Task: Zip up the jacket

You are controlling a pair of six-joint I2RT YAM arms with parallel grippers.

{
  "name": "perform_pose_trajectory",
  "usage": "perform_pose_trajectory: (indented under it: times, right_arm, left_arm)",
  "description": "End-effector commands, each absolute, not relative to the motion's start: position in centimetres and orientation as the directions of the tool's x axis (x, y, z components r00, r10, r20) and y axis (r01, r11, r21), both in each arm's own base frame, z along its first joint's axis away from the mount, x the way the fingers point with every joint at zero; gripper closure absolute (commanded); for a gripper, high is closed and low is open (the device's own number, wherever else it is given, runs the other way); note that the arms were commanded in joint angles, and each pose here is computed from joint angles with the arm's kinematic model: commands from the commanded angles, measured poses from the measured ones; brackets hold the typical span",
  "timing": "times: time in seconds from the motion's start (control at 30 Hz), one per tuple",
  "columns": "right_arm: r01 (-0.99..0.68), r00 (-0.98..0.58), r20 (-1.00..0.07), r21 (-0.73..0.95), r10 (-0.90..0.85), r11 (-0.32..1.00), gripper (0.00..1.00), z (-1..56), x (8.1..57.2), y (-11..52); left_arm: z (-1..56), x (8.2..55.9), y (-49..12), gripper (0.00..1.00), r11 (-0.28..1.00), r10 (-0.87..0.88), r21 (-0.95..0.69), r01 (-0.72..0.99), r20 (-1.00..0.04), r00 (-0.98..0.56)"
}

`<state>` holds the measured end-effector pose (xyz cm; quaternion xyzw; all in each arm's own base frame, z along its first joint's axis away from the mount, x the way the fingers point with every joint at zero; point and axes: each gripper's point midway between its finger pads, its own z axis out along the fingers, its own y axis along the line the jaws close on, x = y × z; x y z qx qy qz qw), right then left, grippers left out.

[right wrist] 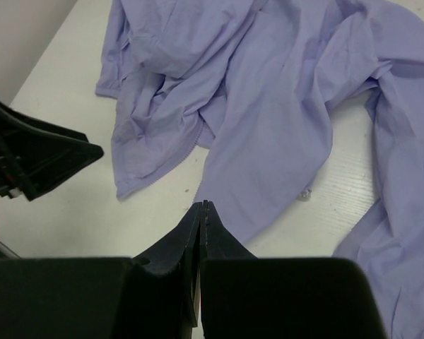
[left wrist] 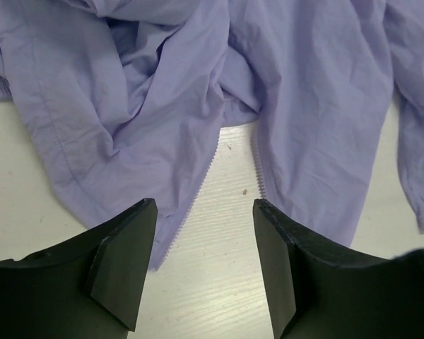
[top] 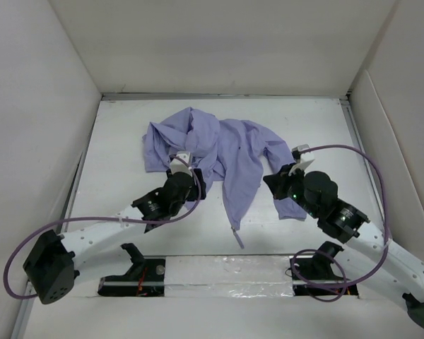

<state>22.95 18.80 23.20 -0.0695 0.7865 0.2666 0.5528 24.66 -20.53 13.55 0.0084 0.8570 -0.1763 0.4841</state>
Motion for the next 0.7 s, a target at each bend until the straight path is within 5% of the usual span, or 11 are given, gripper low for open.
perform_pose_trajectory:
  times: [0.0,0.1,0.27,0.4,0.67]
  right_arm:
    - [-0.456,-0.375,-0.909,0.353,0.183,0.817,1.0,23.4,22.7,19.8]
    - [-0.463,-0.382,-0.904,0.366,0.191,0.807,0.93,22.7,22.6,20.1]
    - [-0.478,-0.395,-0.902,0.362,0.173,0.8,0.6,21.8,22.7,20.7]
    - [-0.481,-0.414,-0.898,0.357,0.152,0.8,0.57,21.0,22.7,21.0]
    - [-0.477,-0.425,-0.89,0.375,0.164,0.795,0.58,20.4,22.9,21.4]
  left_arm:
    - [13.6,25.3,-21.2,0.45,0.942,-0.138,-0.277,0.19,-0.836,-0.531]
    - [11.8,25.5,-22.1,0.4,0.949,-0.071,-0.232,0.214,-0.818,-0.57]
    - [9.1,26.7,-22.4,0.39,0.964,-0.021,-0.178,0.2,-0.795,-0.606]
    - [8.2,28.4,-22.2,0.41,0.961,-0.023,-0.183,0.206,-0.798,-0.603]
    - [5.4,28.4,-24.1,0.66,0.928,0.05,-0.211,0.306,-0.745,-0.665]
